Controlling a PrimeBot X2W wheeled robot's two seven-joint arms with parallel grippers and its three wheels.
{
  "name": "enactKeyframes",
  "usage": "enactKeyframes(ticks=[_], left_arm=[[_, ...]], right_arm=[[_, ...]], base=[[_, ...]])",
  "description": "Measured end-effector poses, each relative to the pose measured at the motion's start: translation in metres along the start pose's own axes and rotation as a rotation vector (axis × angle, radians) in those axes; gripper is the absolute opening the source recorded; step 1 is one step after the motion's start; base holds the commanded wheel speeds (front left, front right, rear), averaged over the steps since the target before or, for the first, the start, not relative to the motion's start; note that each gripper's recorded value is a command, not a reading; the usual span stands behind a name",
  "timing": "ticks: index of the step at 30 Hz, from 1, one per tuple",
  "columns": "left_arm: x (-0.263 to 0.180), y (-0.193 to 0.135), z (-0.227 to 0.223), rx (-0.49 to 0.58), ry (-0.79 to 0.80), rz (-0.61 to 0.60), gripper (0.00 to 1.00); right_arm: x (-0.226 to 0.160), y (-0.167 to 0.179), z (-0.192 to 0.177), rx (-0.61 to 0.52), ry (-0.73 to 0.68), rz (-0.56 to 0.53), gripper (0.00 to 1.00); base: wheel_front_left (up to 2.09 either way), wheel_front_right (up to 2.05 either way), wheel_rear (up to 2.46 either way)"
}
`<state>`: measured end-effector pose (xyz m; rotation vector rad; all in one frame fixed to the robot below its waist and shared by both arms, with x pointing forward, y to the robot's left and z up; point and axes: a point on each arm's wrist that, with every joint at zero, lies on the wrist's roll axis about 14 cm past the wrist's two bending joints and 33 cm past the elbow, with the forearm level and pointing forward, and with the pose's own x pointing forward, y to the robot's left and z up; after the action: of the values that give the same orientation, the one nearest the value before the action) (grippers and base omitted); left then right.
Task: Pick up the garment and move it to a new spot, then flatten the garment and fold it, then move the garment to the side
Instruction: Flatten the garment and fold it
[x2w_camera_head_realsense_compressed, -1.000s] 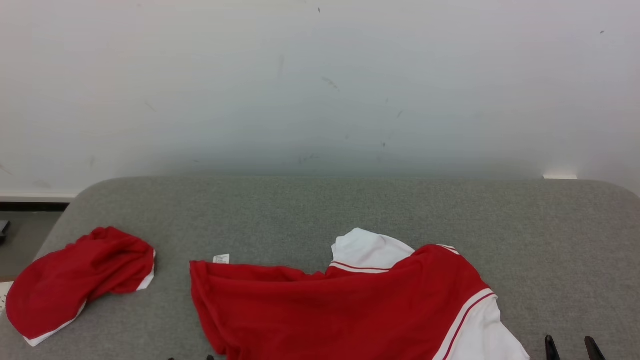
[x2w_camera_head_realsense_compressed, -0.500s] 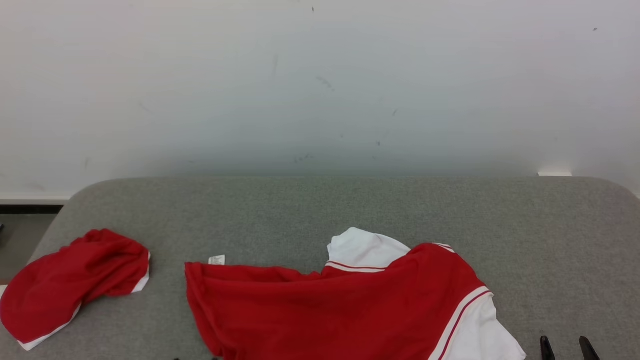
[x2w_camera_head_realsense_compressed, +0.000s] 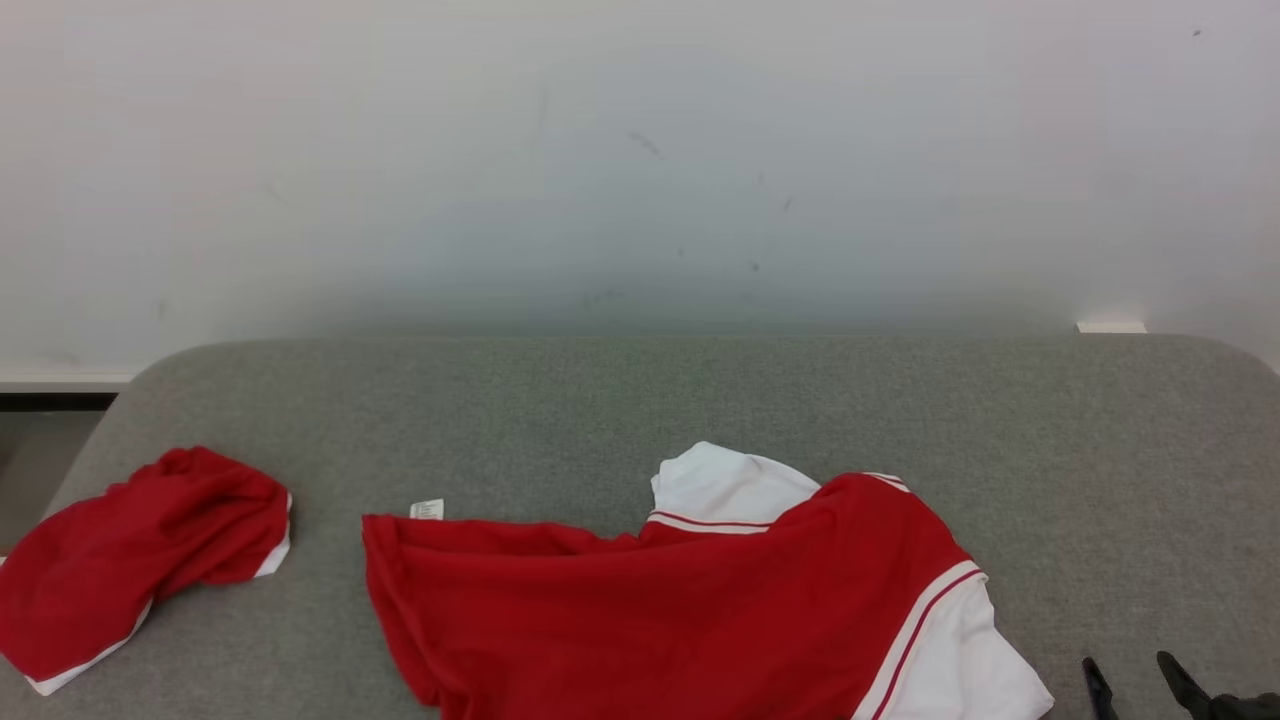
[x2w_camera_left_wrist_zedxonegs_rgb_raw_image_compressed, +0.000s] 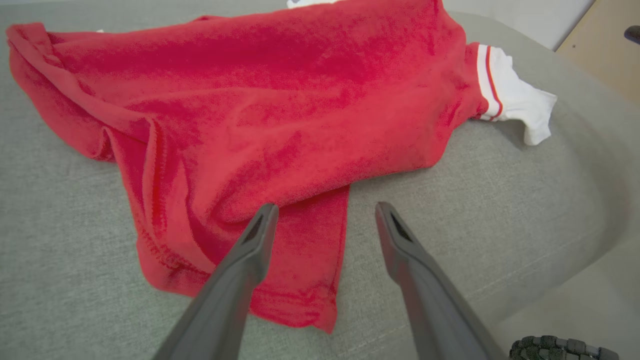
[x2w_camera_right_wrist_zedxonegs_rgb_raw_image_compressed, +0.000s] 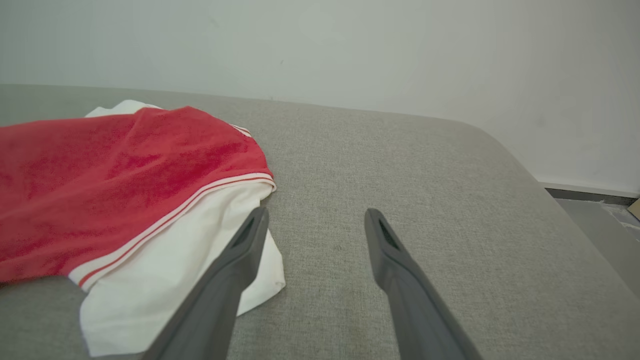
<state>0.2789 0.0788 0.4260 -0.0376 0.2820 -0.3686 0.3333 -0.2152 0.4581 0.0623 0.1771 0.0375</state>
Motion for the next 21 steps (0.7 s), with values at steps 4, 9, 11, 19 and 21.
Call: enactKeyframes(ticks=[4,9,11,19,21], left_arm=[[0.000,-0.004,-0.022,0.011,0.109,-0.026,1.00],[0.001,-0.004,-0.041,0.019,0.202,-0.023,1.00],[0.003,-0.003,-0.041,0.015,0.211,-0.021,1.00],[0.010,-0.008,-0.047,0.021,0.249,-0.033,1.00],[0.010,-0.009,-0.050,0.022,0.259,-0.034,1.00]], right_arm=[[0.007,0.008,-0.025,-0.033,0.146,0.037,1.00],[0.011,0.019,-0.050,-0.042,0.282,0.079,1.00],[0.013,0.024,-0.056,-0.045,0.314,0.094,1.00],[0.025,0.035,-0.069,-0.046,0.385,0.128,1.00],[0.028,0.040,-0.070,-0.041,0.390,0.139,1.00]], base=[[0.00,0.00,0.00],[0.00,0.00,0.00],[0.00,0.00,0.00],[0.00,0.00,0.00],[0.00,0.00,0.00]])
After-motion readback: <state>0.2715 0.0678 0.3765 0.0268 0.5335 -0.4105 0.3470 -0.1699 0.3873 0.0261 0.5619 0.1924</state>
